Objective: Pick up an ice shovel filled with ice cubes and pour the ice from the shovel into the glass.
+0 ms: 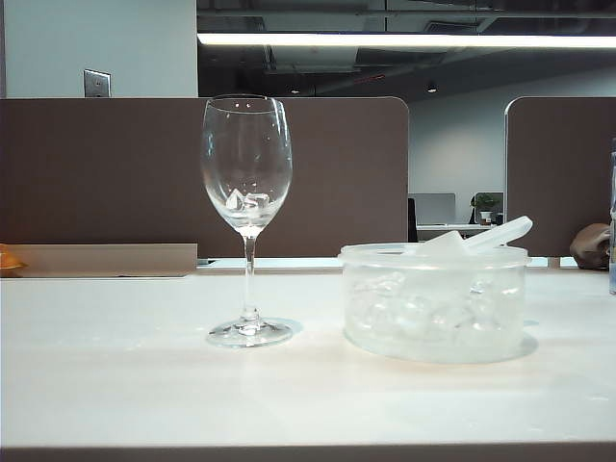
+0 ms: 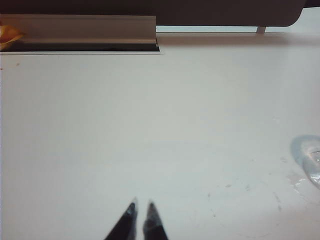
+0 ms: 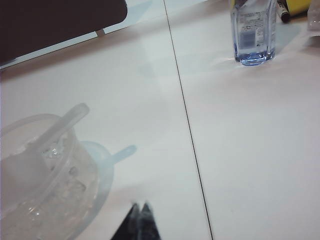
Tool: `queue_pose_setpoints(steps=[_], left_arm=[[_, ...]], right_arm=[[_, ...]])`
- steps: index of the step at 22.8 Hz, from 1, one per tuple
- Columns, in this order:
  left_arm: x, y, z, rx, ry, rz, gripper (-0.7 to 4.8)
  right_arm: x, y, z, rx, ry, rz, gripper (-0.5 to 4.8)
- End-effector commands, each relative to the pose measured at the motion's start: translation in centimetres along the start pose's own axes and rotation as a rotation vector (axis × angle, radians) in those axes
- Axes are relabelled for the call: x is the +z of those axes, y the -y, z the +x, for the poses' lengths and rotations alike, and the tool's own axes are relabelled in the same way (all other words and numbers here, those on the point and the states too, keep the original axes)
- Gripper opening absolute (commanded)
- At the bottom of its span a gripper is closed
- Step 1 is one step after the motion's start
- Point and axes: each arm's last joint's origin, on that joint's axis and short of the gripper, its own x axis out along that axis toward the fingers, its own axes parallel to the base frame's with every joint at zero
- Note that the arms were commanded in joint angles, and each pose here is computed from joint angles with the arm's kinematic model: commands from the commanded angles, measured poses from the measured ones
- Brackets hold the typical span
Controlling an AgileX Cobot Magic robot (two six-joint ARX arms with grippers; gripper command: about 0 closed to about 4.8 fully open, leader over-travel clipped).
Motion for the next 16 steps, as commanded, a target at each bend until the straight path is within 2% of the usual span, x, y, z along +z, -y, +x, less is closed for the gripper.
queue_pose_setpoints(steps=[1,7,12,16], left_arm=[[0.12,0.01,-0.01,-0.003,0.009,-0.002,0.29],[0.12,0.01,-0.01,-0.003,0.009,-0.002,0.29],[0.12,0.01,-0.01,-0.003,0.01,-0.002,0.29],[0.12,0.01,-0.01,-0.003,0.01,-0.002,0.29]], right_arm=[[0.22,-0.06,-0.05,0.003,0.017,0.003,-0.01],[0.22,-0.04,-0.05,-0.001,0.017,-0.019,-0.01],[0.5,-0.09,-0.05,0.0,0.046,-0.192,-0.01],[0.83,0.28,-0.02,-0.047,0.077,-0.242,-0.01]])
